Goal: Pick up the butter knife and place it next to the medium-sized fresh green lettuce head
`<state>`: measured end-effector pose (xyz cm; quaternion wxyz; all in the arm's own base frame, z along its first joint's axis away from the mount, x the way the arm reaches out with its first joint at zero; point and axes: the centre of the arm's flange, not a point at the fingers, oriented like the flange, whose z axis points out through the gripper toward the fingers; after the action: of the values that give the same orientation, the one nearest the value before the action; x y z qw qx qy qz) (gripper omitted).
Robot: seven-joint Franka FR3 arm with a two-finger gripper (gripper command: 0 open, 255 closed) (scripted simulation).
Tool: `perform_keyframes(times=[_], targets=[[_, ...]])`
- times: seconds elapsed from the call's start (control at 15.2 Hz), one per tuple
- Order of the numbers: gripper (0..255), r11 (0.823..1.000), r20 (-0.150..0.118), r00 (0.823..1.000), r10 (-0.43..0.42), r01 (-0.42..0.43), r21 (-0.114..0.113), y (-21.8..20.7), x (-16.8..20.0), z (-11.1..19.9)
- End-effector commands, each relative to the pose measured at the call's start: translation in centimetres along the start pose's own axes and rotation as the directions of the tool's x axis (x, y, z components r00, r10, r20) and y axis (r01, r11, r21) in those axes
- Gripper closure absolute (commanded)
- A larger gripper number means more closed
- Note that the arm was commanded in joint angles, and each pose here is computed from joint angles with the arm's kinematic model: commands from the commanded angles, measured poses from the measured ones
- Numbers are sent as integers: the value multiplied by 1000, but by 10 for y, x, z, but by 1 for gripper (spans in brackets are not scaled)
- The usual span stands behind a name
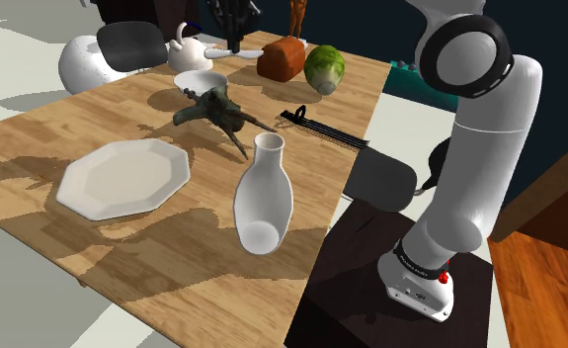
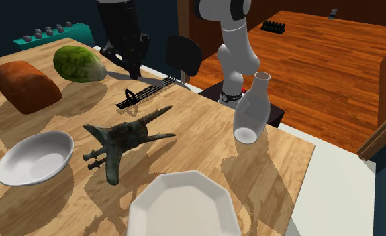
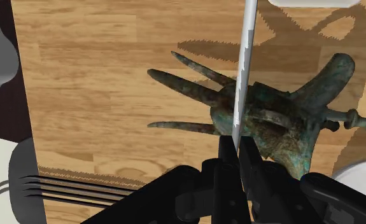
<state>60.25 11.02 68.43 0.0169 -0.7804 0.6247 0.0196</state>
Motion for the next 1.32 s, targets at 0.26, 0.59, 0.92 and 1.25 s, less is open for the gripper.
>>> perform_keyframes(times=[0.26, 0.59, 0.92, 1.25], targets=[[255, 1000, 0, 1000, -2, 2, 1, 21, 75, -3], [255, 1000, 0, 1000, -2, 2, 1, 40, 138, -6], [255, 1000, 0, 1000, -2, 2, 1, 60, 201, -9], [255, 1000, 0, 1000, -2, 2, 1, 79, 264, -13]])
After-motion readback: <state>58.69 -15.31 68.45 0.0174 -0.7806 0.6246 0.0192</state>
